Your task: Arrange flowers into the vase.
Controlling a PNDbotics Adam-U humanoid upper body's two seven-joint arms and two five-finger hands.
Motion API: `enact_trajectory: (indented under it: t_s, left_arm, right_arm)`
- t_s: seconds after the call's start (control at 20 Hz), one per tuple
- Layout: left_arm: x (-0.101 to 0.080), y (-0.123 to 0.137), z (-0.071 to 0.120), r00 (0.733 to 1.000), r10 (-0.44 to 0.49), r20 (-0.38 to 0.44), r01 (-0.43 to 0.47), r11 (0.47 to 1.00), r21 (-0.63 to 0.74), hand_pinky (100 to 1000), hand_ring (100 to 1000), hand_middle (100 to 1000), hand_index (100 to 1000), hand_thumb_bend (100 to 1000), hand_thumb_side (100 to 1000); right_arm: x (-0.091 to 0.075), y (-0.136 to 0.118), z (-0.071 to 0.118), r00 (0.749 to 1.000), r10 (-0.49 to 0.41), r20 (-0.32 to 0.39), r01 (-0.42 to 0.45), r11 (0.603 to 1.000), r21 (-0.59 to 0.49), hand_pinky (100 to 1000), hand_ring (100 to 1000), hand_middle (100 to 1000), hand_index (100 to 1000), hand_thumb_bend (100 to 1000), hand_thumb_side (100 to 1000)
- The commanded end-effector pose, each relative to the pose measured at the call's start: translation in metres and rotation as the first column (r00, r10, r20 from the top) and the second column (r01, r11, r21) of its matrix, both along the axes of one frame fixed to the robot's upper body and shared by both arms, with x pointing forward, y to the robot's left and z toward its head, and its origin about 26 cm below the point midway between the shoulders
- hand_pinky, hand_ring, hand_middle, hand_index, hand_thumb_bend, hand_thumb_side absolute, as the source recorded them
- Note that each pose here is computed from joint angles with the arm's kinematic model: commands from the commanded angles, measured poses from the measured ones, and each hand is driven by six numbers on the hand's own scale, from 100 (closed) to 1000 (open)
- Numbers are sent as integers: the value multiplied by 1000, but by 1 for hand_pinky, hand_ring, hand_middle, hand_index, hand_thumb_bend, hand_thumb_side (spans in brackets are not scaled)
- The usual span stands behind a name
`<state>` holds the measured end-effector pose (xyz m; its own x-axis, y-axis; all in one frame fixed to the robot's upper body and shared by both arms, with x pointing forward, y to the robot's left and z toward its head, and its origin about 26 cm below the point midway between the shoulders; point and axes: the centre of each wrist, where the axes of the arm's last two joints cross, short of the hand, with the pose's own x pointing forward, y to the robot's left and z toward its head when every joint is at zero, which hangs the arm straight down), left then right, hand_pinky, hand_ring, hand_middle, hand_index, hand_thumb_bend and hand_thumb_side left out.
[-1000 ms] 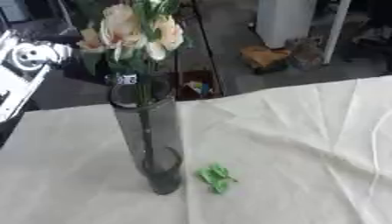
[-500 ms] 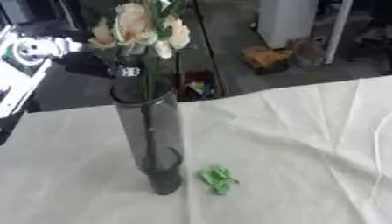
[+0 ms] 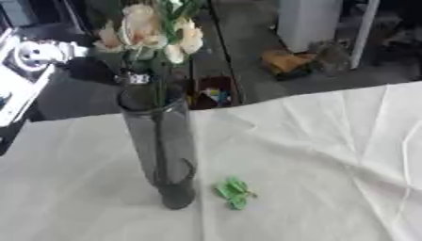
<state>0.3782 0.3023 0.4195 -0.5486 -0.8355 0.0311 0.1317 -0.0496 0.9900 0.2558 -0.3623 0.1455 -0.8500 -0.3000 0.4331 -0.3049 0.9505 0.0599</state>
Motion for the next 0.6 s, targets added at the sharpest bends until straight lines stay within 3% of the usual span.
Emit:
enact_trajectory:
  t_s: [0.05,0.6]
  left_arm:
    - [-11,11,16,998,26,49,-27,1000,16,1000,1000,1000,1000,194,1000]
    - [-23,15,24,999,-24,46,27,998,-54,1000,1000,1000,1000,163,1000]
  right_arm:
    - [-3,-4,8,1000,-7,13,7,999,-32,960,748,446,779,100,899]
    - [-4,-5,7,1000,-7,9,7,1000,-27,959,748,447,779,100,900]
